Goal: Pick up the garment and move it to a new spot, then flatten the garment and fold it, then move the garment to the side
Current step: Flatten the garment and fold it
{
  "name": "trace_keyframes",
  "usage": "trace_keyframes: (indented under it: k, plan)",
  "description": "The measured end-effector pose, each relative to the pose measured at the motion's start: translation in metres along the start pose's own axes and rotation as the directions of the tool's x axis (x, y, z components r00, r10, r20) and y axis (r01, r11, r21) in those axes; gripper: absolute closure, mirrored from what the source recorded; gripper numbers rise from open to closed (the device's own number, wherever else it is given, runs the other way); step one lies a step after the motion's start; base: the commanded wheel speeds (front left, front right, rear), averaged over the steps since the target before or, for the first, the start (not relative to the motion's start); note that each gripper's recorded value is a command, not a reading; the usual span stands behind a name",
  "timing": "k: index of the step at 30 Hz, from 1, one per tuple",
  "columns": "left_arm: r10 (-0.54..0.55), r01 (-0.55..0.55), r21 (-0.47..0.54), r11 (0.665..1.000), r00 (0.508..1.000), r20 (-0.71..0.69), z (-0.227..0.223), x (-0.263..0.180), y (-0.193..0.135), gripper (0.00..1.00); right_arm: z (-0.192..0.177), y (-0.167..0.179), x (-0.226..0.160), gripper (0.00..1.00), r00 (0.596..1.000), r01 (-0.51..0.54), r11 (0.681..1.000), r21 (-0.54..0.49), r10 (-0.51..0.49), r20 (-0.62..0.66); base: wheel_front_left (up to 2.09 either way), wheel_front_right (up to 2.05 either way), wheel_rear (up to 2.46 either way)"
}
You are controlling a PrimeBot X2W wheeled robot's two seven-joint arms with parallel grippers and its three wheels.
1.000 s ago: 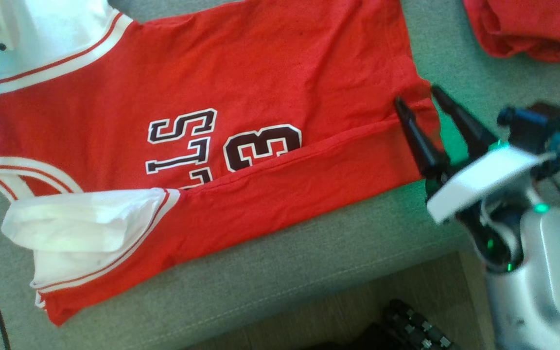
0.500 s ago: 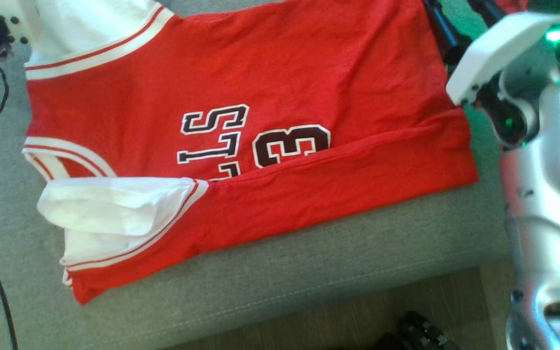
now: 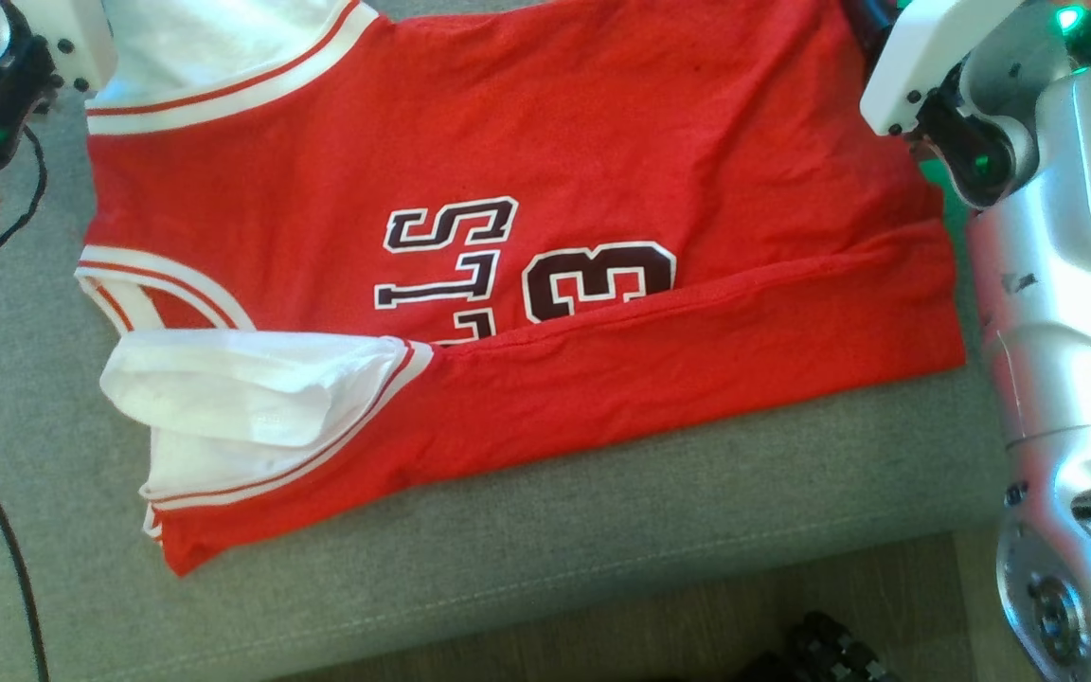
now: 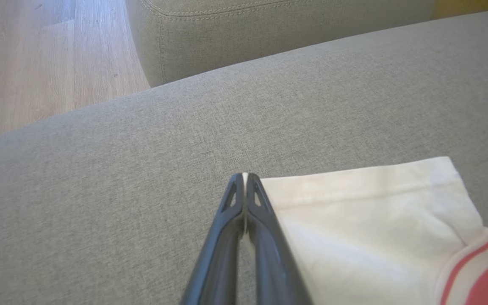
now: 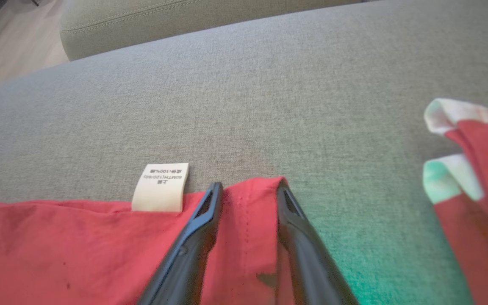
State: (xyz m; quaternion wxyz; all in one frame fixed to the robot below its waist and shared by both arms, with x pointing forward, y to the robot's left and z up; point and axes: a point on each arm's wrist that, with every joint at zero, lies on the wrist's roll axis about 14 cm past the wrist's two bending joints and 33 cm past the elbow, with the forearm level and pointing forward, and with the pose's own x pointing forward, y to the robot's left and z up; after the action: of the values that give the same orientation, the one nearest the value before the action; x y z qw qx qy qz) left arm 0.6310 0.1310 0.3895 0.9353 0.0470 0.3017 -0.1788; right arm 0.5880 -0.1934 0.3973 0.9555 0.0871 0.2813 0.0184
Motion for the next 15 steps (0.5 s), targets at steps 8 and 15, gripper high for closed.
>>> trace_keyframes:
  k: [8,15]
  plan:
    - [-0.005,0.005,0.010,1.000,1.000,0.005,-0.001,-0.001,-0.001,1.00,0.004,0.001,0.007,1.00,1.000,0.005,1.000,-0.015,-0.005,0.002,0.00,0.00,0.00]
    - [-0.007,0.006,0.013,1.000,0.996,0.090,0.016,-0.003,0.000,1.00,0.015,0.001,0.010,1.00,0.999,0.012,1.000,-0.020,-0.012,0.037,0.00,0.00,0.00]
